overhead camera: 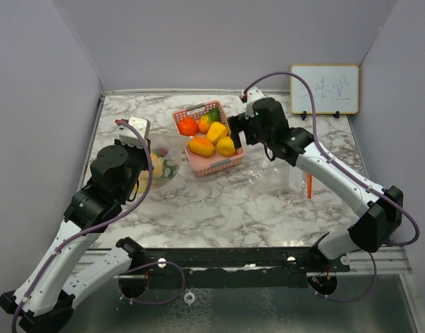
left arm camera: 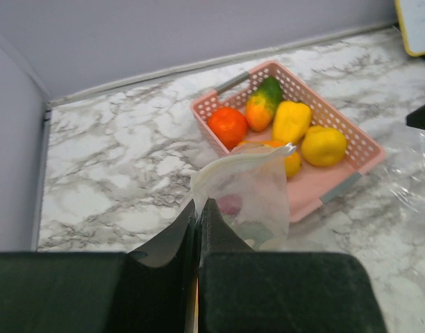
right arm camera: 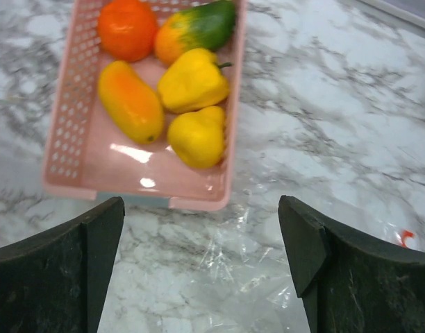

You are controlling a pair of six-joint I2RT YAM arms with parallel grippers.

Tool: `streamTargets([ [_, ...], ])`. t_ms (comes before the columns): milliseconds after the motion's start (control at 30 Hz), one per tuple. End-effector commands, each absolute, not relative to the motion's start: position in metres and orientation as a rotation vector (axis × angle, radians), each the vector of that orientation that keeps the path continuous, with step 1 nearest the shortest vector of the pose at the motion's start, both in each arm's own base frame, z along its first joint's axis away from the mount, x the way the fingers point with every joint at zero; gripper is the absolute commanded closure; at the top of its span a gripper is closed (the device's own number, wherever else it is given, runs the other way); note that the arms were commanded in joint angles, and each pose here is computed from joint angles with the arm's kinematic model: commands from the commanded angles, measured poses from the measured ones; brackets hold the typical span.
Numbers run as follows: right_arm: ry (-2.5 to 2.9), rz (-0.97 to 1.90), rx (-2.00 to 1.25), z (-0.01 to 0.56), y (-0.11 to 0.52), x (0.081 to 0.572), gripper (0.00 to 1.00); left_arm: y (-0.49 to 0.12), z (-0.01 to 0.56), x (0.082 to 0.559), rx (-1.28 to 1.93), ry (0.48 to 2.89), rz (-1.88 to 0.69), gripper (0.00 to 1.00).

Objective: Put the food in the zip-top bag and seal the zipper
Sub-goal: Place the zipper food storage bag at the center of the board.

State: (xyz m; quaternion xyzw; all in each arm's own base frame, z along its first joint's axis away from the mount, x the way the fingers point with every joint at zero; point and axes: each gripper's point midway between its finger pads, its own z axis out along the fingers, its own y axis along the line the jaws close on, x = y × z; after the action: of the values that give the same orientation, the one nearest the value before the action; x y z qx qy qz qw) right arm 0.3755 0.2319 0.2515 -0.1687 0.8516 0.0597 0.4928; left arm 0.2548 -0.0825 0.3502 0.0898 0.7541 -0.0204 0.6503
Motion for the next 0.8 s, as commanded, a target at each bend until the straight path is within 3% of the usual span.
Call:
streamTargets([
  [0, 2.252, -0.271, -0.083, 0.207, 0.159, 0.384, 0.00, -0.052, 0.361, 0.274, 0.004, 1.651, 0.130, 1.00],
  [67, 2.301, -0.344, 0.020, 0.194, 0.141, 0.384, 0.00, -0.039, 0.342, 0.280, -0.102, 1.692, 0.219, 0.97],
  [133, 2.340, -0.359, 0.122, 0.186, 0.121, 0.386, 0.00, -0.031, 0.329, 0.282, -0.175, 1.722, 0.268, 0.60],
  [200, 2.372, -0.315, 0.230, 0.178, 0.102, 0.387, 0.00, -0.027, 0.321, 0.283, -0.205, 1.738, 0.286, 0.41],
  [267, 2.407, -0.282, 0.346, 0.166, 0.075, 0.386, 0.00, -0.022, 0.320, 0.284, -0.228, 1.735, 0.287, 0.09],
  [300, 2.427, -0.242, 0.384, 0.162, 0.068, 0.386, 0.00, -0.020, 0.321, 0.285, -0.230, 1.730, 0.281, 0.02],
  [533, 2.519, -0.097, 0.694, 0.126, 0.023, 0.365, 0.00, -0.039, 0.344, 0.311, -0.134, 1.665, 0.112, 0.01],
  [767, 2.599, 0.171, 0.752, 0.087, 0.029, 0.342, 0.00, -0.090, 0.348, 0.346, 0.088, 1.710, -0.065, 0.01],
])
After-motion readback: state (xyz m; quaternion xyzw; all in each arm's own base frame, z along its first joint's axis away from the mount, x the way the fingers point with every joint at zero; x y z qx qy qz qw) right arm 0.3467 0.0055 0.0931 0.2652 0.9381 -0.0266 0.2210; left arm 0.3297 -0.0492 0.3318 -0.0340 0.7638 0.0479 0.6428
